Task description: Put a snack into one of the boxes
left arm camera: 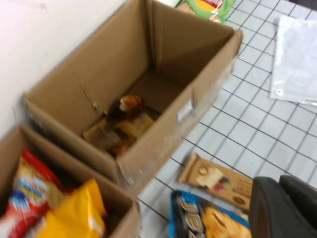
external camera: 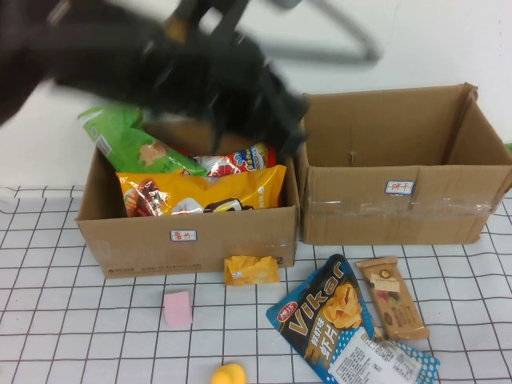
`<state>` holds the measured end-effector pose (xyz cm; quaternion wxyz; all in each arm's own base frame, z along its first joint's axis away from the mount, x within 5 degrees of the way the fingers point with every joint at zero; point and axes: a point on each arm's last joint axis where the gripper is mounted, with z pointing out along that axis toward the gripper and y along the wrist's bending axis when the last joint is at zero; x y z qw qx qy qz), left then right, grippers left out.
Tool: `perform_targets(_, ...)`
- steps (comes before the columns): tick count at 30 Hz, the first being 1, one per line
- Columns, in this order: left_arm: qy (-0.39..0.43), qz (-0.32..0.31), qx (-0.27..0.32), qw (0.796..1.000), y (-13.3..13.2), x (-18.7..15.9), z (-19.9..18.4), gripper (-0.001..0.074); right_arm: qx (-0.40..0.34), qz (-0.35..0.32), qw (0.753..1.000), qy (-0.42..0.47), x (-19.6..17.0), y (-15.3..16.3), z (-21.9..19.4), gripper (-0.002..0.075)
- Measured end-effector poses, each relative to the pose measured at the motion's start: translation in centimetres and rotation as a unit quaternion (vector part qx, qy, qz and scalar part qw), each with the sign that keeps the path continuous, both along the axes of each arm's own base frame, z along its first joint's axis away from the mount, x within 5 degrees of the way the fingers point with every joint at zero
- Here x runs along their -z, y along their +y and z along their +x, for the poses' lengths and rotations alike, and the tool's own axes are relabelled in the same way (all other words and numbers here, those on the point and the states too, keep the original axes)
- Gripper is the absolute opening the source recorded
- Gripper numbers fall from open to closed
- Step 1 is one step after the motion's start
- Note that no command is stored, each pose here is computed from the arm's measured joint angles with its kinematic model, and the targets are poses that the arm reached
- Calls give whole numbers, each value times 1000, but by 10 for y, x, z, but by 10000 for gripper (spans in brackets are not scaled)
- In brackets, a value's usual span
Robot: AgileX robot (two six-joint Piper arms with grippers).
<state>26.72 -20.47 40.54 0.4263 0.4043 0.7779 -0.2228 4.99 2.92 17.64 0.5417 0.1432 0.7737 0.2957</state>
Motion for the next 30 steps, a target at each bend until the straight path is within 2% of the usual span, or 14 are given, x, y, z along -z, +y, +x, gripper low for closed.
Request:
perform_targets(8, -4, -55, -54, 997, 50, 35, -71, -1, 0, 1, 1000, 0, 0, 0, 0, -1)
perform_targets(12, -22, -45, -74, 996, 74, 51, -96, -1, 0, 1, 1000, 0, 0, 0, 0, -1)
perform_targets(18, -74, -18, -101, 992, 110, 50, -127, -1, 0, 1, 1000, 0, 0, 0, 0, -1)
perform_targets(24, -131, -46, -184, 973, 147, 56, -162, -1, 0, 0, 1000, 0, 0, 0, 0, -1)
perform_targets(30, -197, -124, -248, 940, 169, 95, -189, -1, 0, 0, 1000, 0, 0, 0, 0, -1)
